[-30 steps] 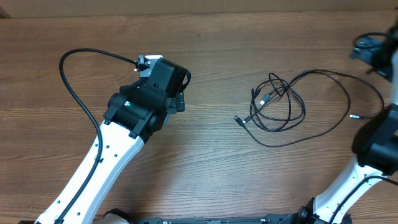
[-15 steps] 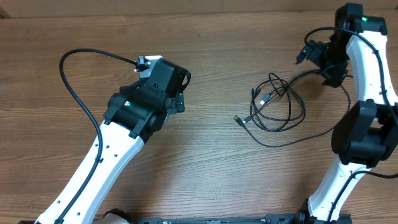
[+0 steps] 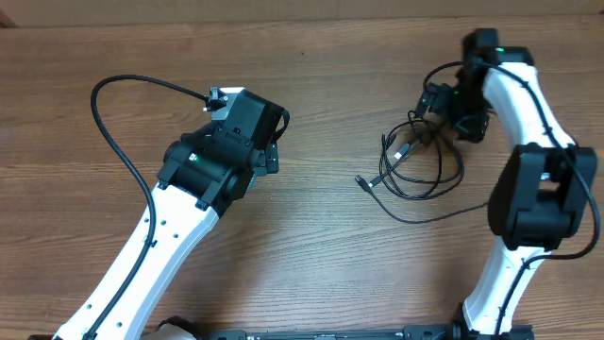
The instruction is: Untangle cables
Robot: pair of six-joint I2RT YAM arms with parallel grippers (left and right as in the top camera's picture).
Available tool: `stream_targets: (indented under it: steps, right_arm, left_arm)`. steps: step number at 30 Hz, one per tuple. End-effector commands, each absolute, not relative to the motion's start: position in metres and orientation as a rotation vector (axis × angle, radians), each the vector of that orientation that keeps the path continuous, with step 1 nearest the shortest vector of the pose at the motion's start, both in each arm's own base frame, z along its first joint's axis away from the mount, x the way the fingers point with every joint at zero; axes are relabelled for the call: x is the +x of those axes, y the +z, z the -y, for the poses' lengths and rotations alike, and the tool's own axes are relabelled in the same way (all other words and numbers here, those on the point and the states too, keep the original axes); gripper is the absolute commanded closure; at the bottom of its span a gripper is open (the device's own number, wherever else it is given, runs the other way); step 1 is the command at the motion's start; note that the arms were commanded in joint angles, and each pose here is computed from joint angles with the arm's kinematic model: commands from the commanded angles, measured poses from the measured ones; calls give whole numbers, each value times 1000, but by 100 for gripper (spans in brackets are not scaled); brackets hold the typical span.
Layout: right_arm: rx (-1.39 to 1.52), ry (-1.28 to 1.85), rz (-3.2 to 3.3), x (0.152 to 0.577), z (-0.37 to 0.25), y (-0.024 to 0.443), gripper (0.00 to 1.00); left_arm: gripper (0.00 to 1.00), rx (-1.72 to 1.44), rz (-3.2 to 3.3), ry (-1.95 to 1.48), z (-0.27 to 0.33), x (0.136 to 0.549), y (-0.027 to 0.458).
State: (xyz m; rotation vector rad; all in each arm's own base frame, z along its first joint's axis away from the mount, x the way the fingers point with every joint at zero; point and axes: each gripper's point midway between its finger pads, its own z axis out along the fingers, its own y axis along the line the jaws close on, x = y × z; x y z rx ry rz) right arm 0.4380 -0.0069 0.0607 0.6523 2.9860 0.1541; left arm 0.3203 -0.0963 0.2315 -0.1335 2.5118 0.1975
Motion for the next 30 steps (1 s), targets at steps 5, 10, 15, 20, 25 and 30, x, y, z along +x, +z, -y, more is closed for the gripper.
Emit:
stream_targets:
  steps: [5, 10, 15, 20, 25, 30]
  right_arm:
    - [228, -199, -2886, 463, 35, 86, 0]
    - [154, -253, -2787, 479, 41, 115, 0]
    - [-155, -75, -2720, 483, 5, 149, 0]
    - [-426, -38, -2761, 463, -18, 148, 0]
    - [-562, 0, -2814, 443, -39, 142, 2]
    - [-662, 42, -2818, 435, -55, 140, 7]
  left_arm:
    - [0, -116, -2515, 223, 92, 319, 231]
    - [0, -114, -2519, 228, 92, 320, 229]
    - [1, -109, -2533, 240, 94, 322, 223]
    - [0, -103, -2550, 255, 95, 324, 217]
    - [0, -102, -2551, 257, 95, 324, 216]
    - [1, -102, -2551, 257, 95, 324, 216]
